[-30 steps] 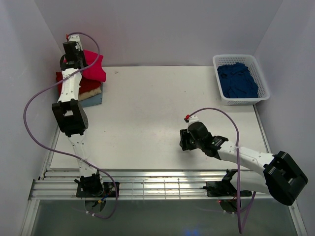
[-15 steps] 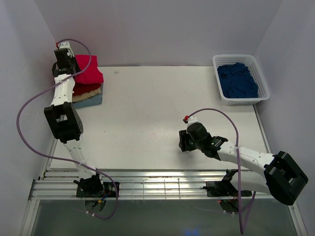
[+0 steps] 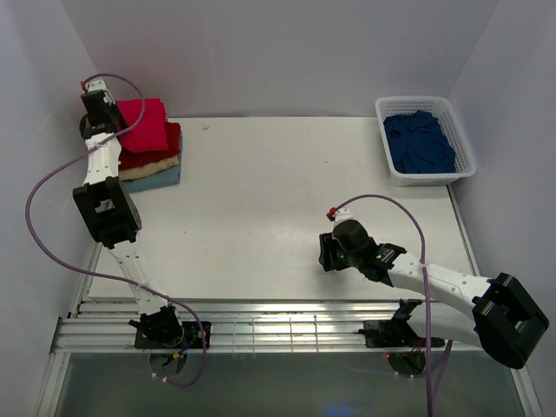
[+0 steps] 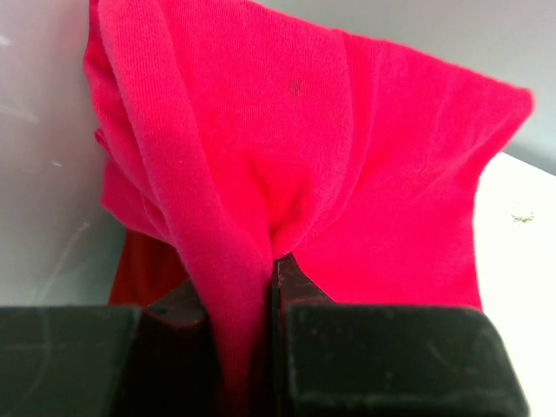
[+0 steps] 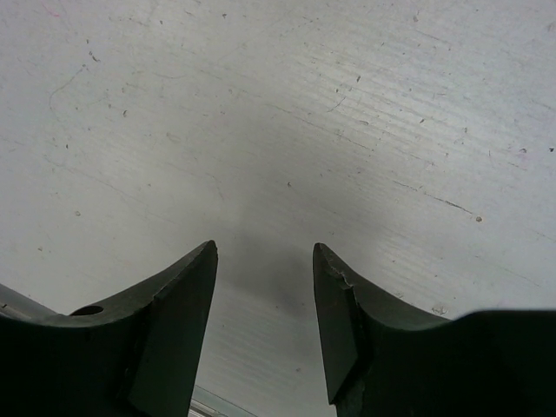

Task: Fold and stack the t-shirts
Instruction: Neatly place the folded tshirt to the corner

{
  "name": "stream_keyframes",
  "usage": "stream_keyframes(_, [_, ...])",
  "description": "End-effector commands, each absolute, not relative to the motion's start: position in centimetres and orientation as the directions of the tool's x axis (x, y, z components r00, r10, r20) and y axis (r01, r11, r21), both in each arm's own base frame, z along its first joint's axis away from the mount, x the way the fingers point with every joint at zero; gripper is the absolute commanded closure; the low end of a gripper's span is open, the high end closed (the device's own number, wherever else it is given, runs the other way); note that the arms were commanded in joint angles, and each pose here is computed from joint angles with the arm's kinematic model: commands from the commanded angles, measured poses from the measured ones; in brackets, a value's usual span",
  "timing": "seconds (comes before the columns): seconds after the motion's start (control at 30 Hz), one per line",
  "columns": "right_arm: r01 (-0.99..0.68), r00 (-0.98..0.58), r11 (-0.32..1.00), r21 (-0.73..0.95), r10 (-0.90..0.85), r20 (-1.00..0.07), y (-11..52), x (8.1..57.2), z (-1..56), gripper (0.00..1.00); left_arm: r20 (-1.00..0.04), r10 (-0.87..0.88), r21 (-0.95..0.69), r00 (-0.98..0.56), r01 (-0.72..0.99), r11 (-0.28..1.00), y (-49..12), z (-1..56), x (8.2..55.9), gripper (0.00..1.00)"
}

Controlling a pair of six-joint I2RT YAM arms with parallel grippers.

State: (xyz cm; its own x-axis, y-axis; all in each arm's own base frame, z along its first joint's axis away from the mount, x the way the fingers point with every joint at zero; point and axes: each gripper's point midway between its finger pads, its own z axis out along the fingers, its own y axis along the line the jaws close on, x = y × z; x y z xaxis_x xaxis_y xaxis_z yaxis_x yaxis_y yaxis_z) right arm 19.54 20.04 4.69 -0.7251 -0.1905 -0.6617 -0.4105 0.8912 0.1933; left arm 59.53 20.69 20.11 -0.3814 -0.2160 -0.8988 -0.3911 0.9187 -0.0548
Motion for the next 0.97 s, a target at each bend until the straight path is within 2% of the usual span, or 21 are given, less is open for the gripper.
stream_keyframes(0.0, [-0.397, -0.728, 0.898, 0.191, -0.182, -0.660, 19.8, 19.3, 4.6, 0.46, -0.919, -0.222, -0.088, -0.327, -0.378, 0.921, 20.9, 21.4, 60.7, 1.00])
stream_keyframes(0.1, [-0.394, -0.732, 0.898, 0.195, -0.178, -0.658, 19.9, 19.3, 4.7, 0.46, -0.909, -0.231, -0.090, -0.346, -0.377, 0.922, 21.0, 19.8, 61.0, 0.99])
stream_keyframes(0.2, [-0.396, -0.734, 0.896, 0.199, -0.179, -0.655, 20.1, 19.2, 4.6, 0.46, -0.905, -0.232, -0.077, -0.356, -0.399, 0.914, 21.5, 18.9, 61.1, 0.90])
stream_keyframes(0.27, [-0.395, -0.734, 0.897, 0.200, -0.178, -0.655, 20.1, 19.3, 4.6, 0.46, -0.910, -0.230, -0.045, -0.344, -0.469, 0.882, 22.6, 19.2, 60.7, 0.51])
stream_keyframes(0.33, [-0.394, -0.737, 0.897, 0.200, -0.178, -0.652, 20.1, 19.2, 4.4, 0.45, -0.924, -0.216, -0.019, -0.316, -0.525, 0.851, 23.2, 20.8, 60.3, 0.24])
stream_keyframes(0.37, [-0.397, -0.737, 0.896, 0.201, -0.181, -0.651, 20.2, 19.1, 4.4, 0.45, -0.935, -0.198, -0.014, -0.294, -0.528, 0.849, 22.5, 22.2, 60.5, 0.02])
stream_keyframes(0.47, [-0.399, -0.739, 0.894, 0.205, -0.181, -0.650, 20.3, 19.0, 4.0, 0.45, -0.986, -0.073, 0.021, -0.148, -0.550, 0.835, 20.3, 30.6, 60.6, 0.02])
stream_keyframes(0.5, [-0.401, -0.738, 0.893, 0.203, -0.184, -0.649, 20.3, 18.9, 3.8, 0.45, -0.993, -0.027, 0.048, -0.116, -0.599, 0.800, 20.1, 32.4, 59.8, 0.02])
stream_keyframes(0.57, [-0.405, -0.732, 0.891, 0.204, -0.183, -0.656, 20.5, 19.1, 4.0, 0.45, -0.995, 0.086, 0.032, 0.059, -0.611, 0.791, 16.9, 41.1, 57.7, 0.02])
stream_keyframes(0.6, [-0.407, -0.730, 0.891, 0.203, -0.183, -0.659, 20.6, 19.1, 4.0, 0.45, -0.989, 0.132, 0.055, 0.072, -0.646, 0.761, 16.4, 42.9, 56.3, 0.02])
stream_keyframes(0.63, [-0.404, -0.726, 0.892, 0.200, -0.180, -0.664, 20.6, 19.2, 4.2, 0.45, -0.977, 0.150, 0.016, 0.149, -0.653, 0.757, 15.5, 46.9, 54.1, 0.02])
stream_keyframes(0.73, [-0.407, -0.705, 0.890, 0.205, -0.163, -0.691, 21.2, 19.6, 5.2, 0.46, -0.952, 0.129, -0.072, 0.277, -0.613, 0.787, 11.8, 52.7, 50.4, 0.02])
stream_keyframes(0.8, [-0.417, -0.675, 0.885, 0.208, -0.149, -0.723, 21.8, 20.0, 6.7, 0.46, -0.943, 0.054, -0.132, 0.329, -0.515, 0.847, 7.4, 53.6, 49.6, 0.02])
stream_keyframes(0.83, [-0.418, -0.664, 0.884, 0.208, -0.141, -0.735, 21.9, 20.3, 7.3, 0.47, -0.952, 0.032, -0.121, 0.306, -0.470, 0.875, 5.9, 52.1, 49.8, 0.02])
stream_keyframes(0.87, [-0.431, -0.644, 0.879, 0.204, -0.142, -0.752, 22.2, 20.5, 8.2, 0.49, -0.943, -0.001, -0.149, 0.333, -0.419, 0.896, 3.7, 53.0, 48.2, 0.02])
stream_keyframes(0.9, [-0.435, -0.619, 0.875, 0.211, -0.121, -0.776, 22.7, 21.0, 10.1, 0.50, -0.945, -0.030, -0.166, 0.327, -0.399, 0.902, 2.6, 52.2, 47.7, 0.02])
stream_keyframes(0.93, [-0.412, -0.597, 0.891, 0.188, -0.108, -0.795, 22.3, 21.7, 11.3, 0.50, -0.962, -0.078, -0.177, 0.262, -0.378, 0.909, 1.4, 48.1, 48.1, 0.02])
